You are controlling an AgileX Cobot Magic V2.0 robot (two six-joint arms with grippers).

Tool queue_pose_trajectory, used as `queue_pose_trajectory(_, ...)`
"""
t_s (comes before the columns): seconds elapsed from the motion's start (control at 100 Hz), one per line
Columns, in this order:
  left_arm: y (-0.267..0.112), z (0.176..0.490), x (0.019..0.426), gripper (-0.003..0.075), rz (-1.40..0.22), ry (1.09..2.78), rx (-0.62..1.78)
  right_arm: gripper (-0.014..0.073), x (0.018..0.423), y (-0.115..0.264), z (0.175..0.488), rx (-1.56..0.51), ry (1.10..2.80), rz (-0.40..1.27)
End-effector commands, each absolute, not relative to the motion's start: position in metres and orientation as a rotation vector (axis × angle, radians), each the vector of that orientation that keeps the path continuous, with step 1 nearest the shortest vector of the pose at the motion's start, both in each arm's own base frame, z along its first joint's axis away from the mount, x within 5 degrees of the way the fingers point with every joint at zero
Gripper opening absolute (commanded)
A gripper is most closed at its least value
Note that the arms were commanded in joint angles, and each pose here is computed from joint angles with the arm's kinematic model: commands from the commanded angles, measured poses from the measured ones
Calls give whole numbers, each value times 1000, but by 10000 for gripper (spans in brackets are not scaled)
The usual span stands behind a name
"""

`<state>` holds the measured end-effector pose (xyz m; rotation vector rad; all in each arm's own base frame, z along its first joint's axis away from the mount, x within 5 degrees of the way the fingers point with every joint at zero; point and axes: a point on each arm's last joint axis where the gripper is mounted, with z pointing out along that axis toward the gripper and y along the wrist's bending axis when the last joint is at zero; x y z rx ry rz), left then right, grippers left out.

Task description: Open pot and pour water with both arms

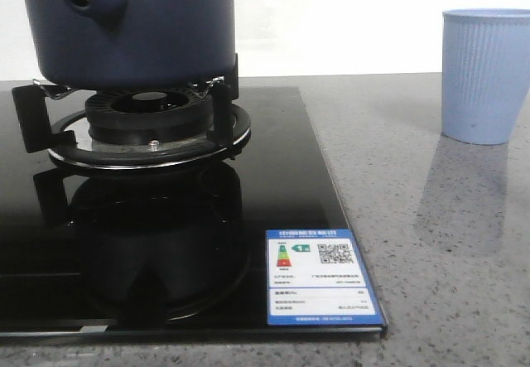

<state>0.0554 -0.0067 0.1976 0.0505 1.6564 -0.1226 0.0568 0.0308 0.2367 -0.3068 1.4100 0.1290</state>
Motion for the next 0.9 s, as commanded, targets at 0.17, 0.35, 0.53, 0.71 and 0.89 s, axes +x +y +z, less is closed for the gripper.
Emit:
queue_pose_trajectory(0.17,-6,200,54,-16,-131,1577,36,-61,58,21,248,-92,1333,196)
queue_pose_trajectory(0.35,-6,200,54,-16,-131,1577,36,-61,60,12,256,-64,1249,62)
queue_pose_trajectory(0.53,-6,200,54,-16,-131,1577,36,-61,60,-4,256,135,1255,23)
queue_pose_trajectory(0.71,-6,200,54,-16,-131,1577,36,-61,63,-4,244,60,1400,-51)
queue_pose_trajectory(0.89,-6,200,54,-16,-131,1577,36,-61,64,1,230,-31,1545,3)
